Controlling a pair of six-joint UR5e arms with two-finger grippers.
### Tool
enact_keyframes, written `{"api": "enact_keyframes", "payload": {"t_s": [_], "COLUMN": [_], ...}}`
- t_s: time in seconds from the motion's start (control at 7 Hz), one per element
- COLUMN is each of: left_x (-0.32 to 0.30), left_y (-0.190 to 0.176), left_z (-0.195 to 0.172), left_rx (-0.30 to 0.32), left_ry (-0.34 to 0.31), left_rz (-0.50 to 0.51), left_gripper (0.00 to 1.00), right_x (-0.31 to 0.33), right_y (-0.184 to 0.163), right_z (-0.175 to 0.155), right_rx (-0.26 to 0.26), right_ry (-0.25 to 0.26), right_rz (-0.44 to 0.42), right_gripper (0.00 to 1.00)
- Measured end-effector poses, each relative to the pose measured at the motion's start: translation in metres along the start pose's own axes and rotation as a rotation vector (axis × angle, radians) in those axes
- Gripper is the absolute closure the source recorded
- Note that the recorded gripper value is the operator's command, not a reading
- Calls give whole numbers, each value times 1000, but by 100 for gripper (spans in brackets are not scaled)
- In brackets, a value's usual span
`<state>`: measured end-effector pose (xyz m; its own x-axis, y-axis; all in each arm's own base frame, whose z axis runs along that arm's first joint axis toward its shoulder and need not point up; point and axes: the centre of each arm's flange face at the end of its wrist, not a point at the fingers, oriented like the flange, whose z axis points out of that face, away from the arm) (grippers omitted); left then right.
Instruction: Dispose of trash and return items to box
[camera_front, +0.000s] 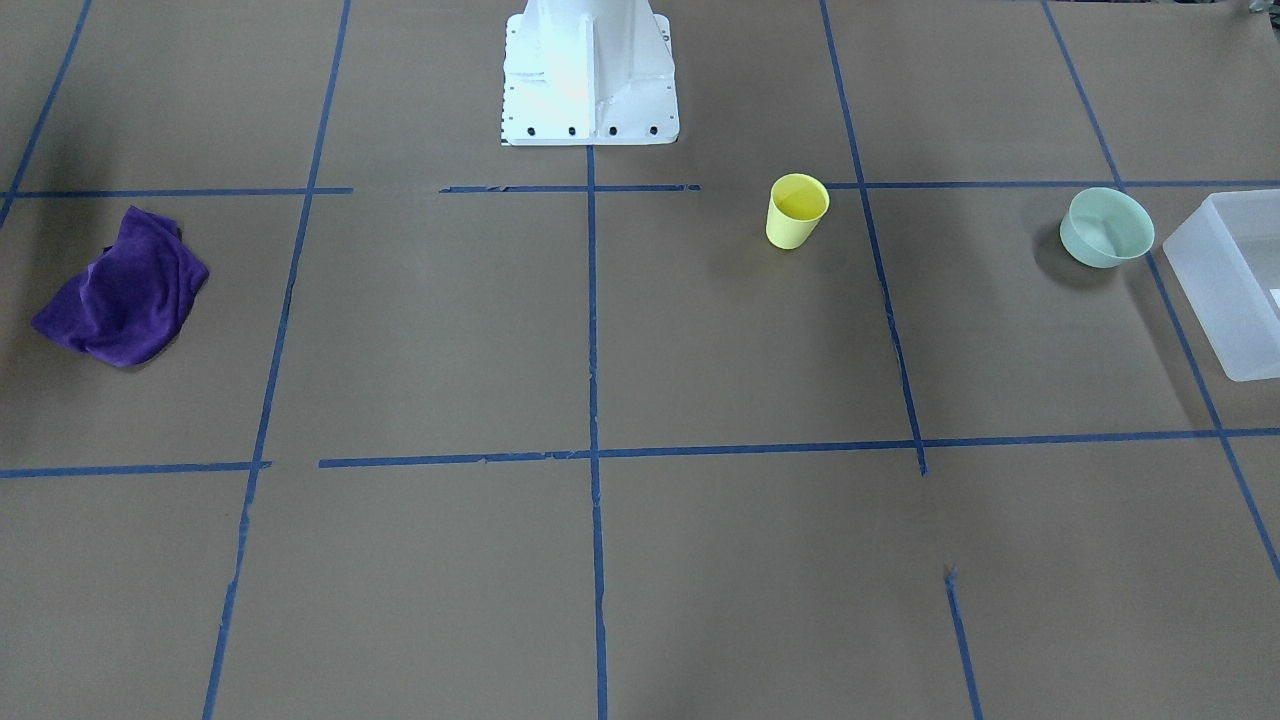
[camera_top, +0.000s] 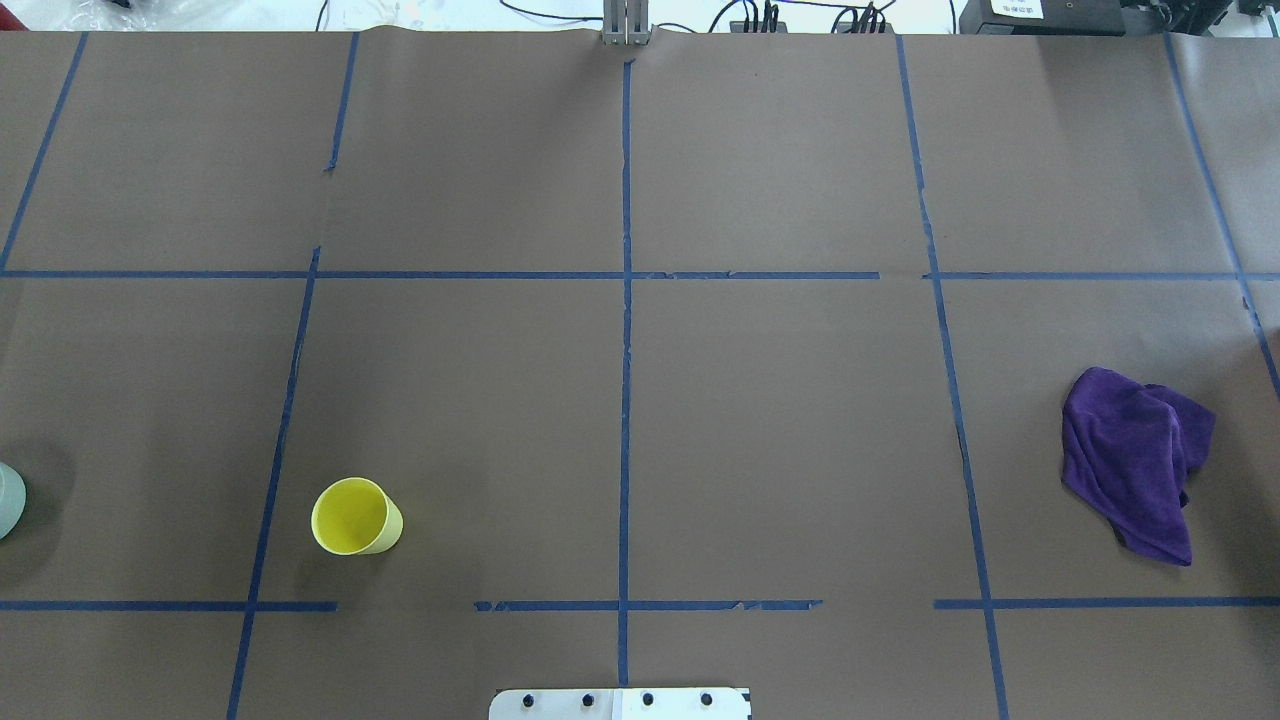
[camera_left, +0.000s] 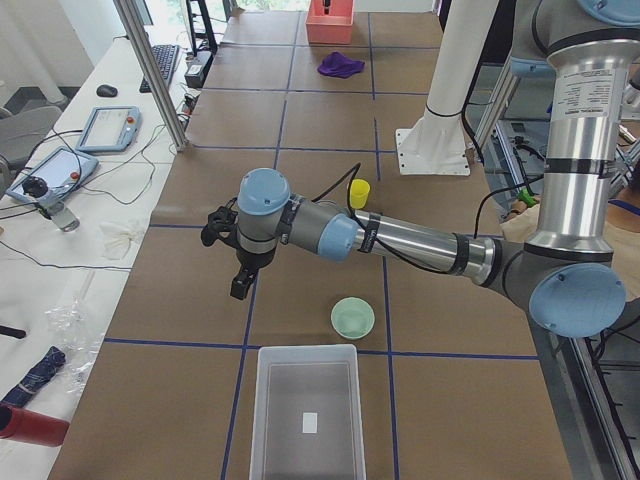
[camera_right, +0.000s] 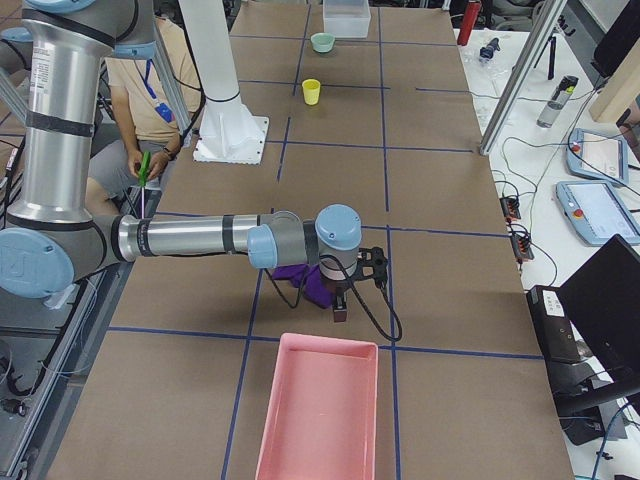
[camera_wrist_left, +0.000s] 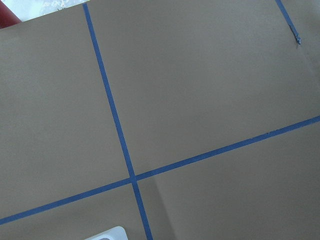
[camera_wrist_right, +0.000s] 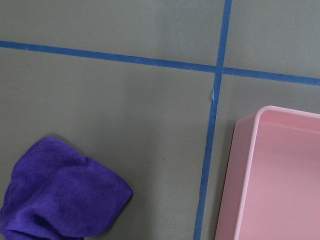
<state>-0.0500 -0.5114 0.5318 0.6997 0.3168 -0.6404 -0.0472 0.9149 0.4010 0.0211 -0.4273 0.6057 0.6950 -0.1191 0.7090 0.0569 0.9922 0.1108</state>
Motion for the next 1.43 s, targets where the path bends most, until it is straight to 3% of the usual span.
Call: {"api": "enact_keyframes", "payload": {"t_s": [0.71, 1.43], "left_x": [-1, 9], "left_y": [23, 23], "left_z": [28, 37], "left_rx": [12, -4], "left_ry": [15, 28], "left_rz": [64, 80], "left_gripper": [0, 0], "right_x": [-8, -23], "right_y": [-7, -7], "right_z": [-11, -26], "right_rx": [21, 49], "right_ry": [1, -5], "right_rz": [-6, 62], "right_gripper": [0, 0]}}
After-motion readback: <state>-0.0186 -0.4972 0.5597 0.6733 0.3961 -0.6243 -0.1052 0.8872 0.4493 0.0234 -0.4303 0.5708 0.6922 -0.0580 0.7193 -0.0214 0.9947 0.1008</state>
